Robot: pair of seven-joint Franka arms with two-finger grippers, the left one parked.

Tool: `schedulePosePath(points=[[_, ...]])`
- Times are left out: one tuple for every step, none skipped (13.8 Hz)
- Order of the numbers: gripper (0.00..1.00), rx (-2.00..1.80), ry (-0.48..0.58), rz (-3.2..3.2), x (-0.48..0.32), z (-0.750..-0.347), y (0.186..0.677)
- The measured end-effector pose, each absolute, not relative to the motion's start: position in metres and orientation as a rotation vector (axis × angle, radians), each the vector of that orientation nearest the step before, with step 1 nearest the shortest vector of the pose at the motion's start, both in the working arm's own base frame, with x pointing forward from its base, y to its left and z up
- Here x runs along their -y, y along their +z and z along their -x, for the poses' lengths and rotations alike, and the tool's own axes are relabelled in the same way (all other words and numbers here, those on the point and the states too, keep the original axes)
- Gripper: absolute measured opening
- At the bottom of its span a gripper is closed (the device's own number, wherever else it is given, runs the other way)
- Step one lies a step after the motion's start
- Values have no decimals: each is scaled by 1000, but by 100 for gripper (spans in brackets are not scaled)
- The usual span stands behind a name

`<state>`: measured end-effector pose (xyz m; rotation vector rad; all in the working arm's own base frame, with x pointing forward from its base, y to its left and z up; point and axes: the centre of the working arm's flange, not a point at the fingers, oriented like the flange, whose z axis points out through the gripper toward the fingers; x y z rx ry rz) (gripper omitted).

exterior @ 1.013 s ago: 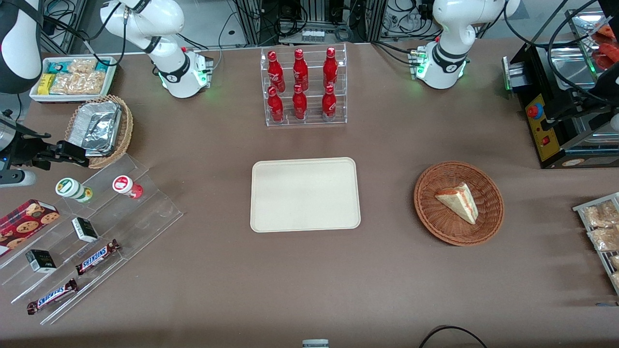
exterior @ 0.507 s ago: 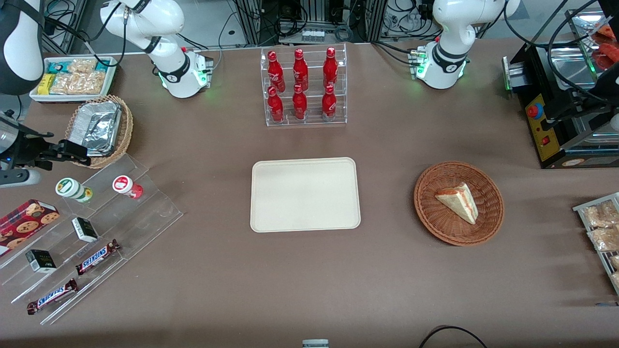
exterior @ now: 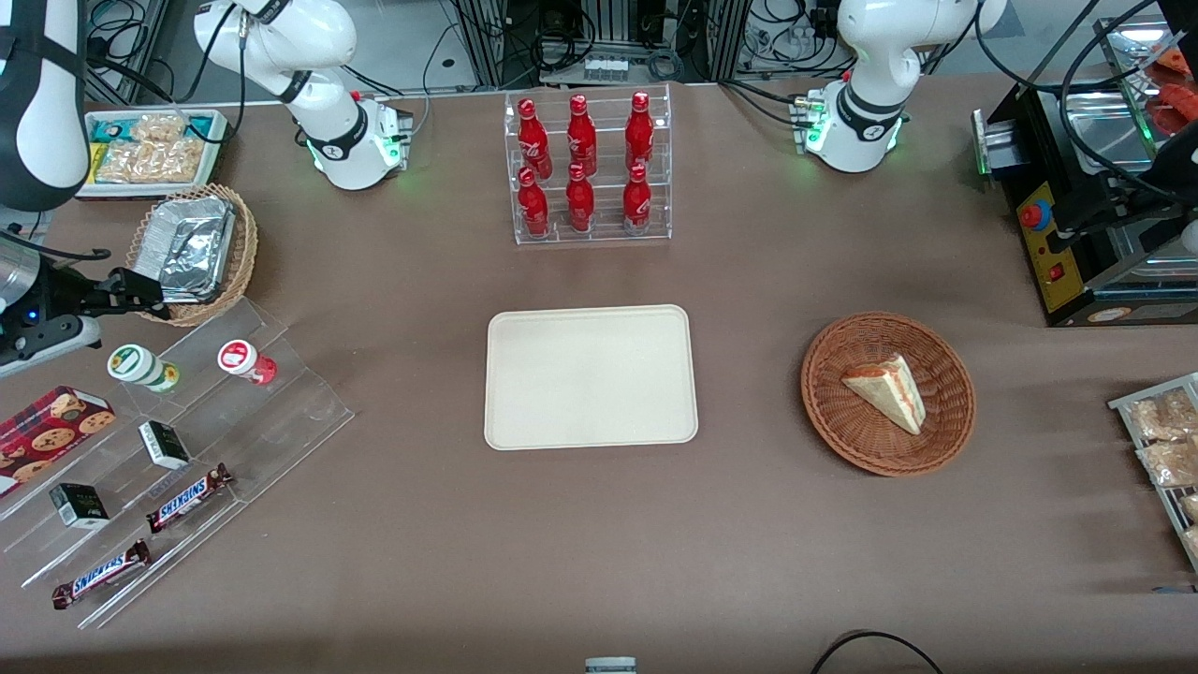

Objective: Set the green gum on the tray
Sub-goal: 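Move the right gripper down toward the green-and-white gum jar on the rack, then close the right gripper around the green-and-white gum jar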

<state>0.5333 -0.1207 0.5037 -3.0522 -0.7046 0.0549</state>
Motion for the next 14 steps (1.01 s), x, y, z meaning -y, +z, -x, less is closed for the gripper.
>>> schedulePosePath(points=[[100, 774, 35, 3039, 135, -527, 493], [100, 857, 20, 3020, 149, -522, 483], [100, 941, 13, 2998, 160, -518, 475], [100, 1005, 8, 2979, 168, -514, 468], [100, 1045, 2, 2969, 175, -512, 463], [100, 1077, -2, 2960, 180, -511, 457], [100, 1107, -10, 2954, 183, -511, 453], [100, 1126, -18, 2952, 185, -511, 448], [100, 1133, -22, 2953, 186, -511, 443], [100, 1138, -22, 2954, 188, -513, 439], [100, 1138, -24, 2956, 189, -515, 435], [100, 1136, -27, 2960, 190, -517, 430], [100, 1130, -27, 2964, 193, -518, 425], [100, 1124, -27, 2968, 196, -520, 420]])
